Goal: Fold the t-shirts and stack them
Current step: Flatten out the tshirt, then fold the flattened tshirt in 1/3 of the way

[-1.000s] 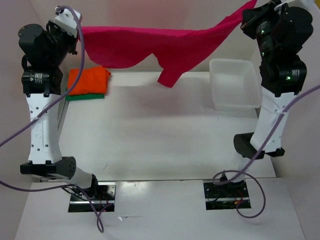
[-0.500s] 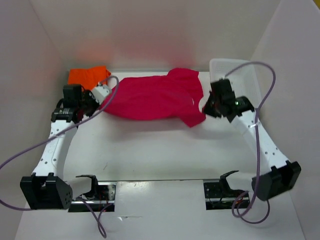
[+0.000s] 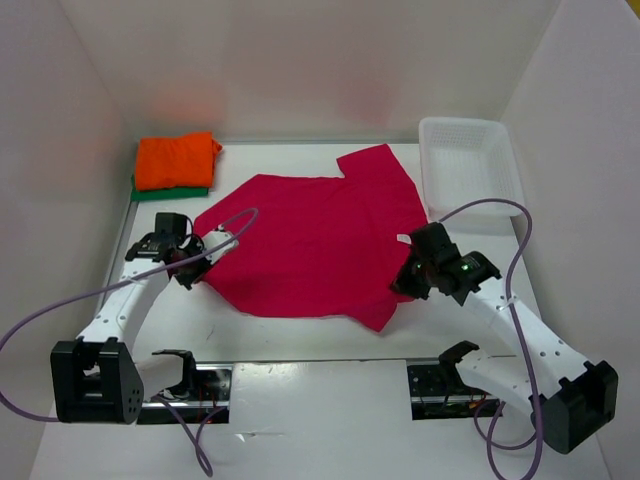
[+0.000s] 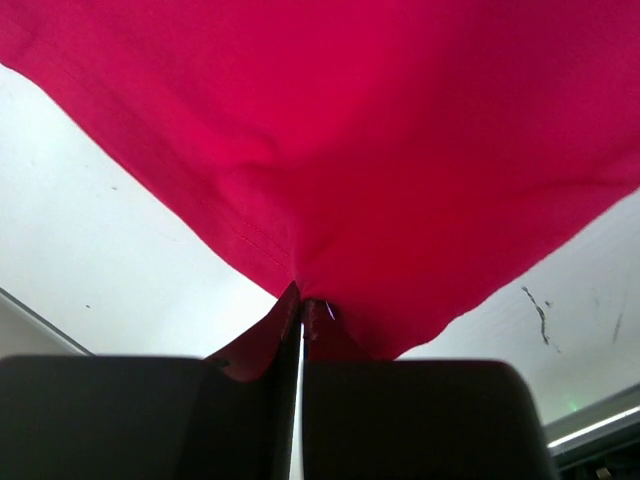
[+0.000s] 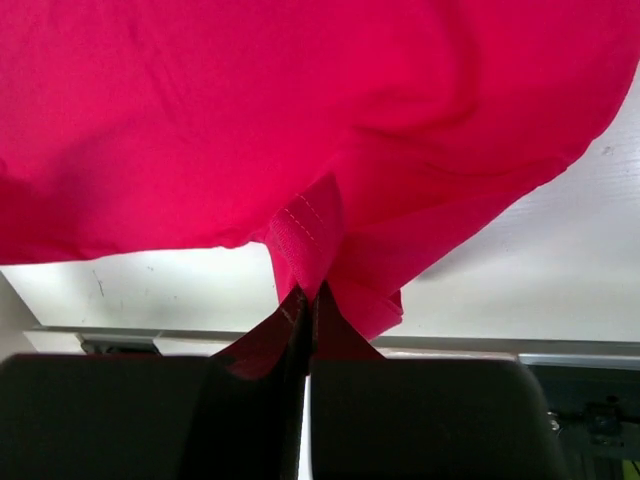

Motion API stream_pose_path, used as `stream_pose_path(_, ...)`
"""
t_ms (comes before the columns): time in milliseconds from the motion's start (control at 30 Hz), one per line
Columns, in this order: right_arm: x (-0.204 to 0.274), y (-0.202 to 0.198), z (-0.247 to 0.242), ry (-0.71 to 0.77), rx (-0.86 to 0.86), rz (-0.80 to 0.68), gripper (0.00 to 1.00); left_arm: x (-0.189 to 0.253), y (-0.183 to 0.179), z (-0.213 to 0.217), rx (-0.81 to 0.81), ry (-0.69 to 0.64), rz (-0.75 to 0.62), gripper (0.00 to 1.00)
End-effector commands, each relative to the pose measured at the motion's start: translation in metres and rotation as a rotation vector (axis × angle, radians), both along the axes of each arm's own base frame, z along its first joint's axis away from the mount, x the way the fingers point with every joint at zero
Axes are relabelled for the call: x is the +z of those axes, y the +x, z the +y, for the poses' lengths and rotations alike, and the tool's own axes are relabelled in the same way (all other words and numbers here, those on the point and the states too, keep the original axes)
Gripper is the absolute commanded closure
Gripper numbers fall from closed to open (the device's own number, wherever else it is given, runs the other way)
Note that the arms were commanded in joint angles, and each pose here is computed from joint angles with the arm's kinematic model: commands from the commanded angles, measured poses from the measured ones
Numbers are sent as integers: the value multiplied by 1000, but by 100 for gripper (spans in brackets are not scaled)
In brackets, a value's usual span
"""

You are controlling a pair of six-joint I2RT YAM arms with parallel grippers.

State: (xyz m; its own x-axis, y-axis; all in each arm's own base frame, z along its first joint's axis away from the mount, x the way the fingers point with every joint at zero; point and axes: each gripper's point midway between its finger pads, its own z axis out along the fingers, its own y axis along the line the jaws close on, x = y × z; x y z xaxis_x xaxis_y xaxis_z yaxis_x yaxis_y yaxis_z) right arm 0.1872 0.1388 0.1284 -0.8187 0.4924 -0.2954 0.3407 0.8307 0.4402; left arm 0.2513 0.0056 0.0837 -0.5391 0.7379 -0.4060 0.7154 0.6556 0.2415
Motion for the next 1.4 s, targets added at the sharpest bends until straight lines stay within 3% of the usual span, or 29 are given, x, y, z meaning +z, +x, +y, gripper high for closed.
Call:
stream_pose_path(0, 18, 9, 3, 33, -28, -72, 100, 1, -16, -5, -10, -29, 32, 100)
stream_pose_path(233, 55, 56, -31, -46, -94, -200, 100, 8, -15, -5, 53, -55, 1, 100)
stream_pose_path(533, 41, 170, -61, -189, -75, -245, 100, 2, 70, 5, 288, -251, 72, 100)
stream_pose_path(700, 40, 202, -62, -229, -47, -261, 100, 18, 109, 13, 347, -297, 31, 100)
stream_pose_path(1133, 25, 228, -58, -237, 14, -237, 100, -26, 95, 27, 408, -229, 177, 100)
stream_pose_path(1367, 43, 177, -69, -265, 17, -191, 100, 1, 50, 37, 417, -232, 188, 100)
